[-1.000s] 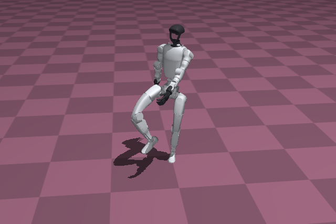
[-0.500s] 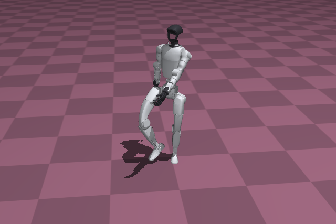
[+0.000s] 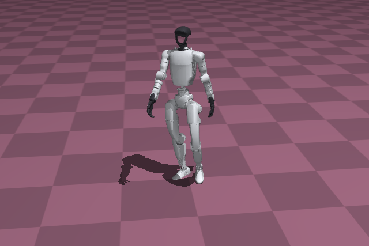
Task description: In place motions
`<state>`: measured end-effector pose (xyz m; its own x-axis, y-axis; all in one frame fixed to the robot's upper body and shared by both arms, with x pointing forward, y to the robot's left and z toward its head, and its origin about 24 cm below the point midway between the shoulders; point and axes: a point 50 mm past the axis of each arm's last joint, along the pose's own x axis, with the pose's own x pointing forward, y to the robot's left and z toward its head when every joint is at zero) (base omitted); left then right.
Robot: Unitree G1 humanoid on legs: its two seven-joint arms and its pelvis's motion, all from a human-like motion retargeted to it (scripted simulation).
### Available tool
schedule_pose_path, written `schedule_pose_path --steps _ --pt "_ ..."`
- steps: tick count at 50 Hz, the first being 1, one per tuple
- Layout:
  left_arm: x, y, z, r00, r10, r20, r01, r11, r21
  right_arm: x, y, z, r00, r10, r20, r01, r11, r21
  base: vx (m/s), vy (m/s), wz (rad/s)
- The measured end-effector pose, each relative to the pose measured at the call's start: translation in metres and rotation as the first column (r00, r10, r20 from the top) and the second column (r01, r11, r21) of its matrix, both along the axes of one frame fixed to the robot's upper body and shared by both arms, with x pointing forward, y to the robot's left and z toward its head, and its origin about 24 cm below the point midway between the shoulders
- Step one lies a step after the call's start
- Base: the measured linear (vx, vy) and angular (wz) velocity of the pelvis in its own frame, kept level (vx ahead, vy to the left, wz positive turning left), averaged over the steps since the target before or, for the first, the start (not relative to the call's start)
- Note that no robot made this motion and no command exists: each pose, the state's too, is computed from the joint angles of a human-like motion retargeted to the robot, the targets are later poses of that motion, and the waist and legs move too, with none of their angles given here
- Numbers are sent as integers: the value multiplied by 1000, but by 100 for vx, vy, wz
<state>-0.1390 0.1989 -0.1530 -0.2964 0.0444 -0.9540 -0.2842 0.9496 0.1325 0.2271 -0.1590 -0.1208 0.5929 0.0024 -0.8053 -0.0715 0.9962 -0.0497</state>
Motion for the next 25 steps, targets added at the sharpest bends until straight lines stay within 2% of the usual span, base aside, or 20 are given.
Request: schedule_pose_path --steps 6,10,13,17,25 --pt "-69 15 37 955 -149 -257 118 984 -133 106 -5 91 928 -153 341 112 984 137 -21 -17 -18" --pt "-99 23 58 915 -154 -373 133 988 -81 149 -9 156 818 -227 529 112 964 240 -4 -14 -61" --pt "-112 23 68 909 -92 -408 94 995 -16 169 -15 202 727 -153 669 55 985 165 -1 -1 -54" --pt "-110 21 66 919 -25 -394 32 999 11 177 -11 223 685 -59 726 32 998 51 6 -4 -5" --pt "-49 33 30 968 -129 -214 127 992 -25 160 -6 189 698 -120 706 72 993 98 4 4 60"
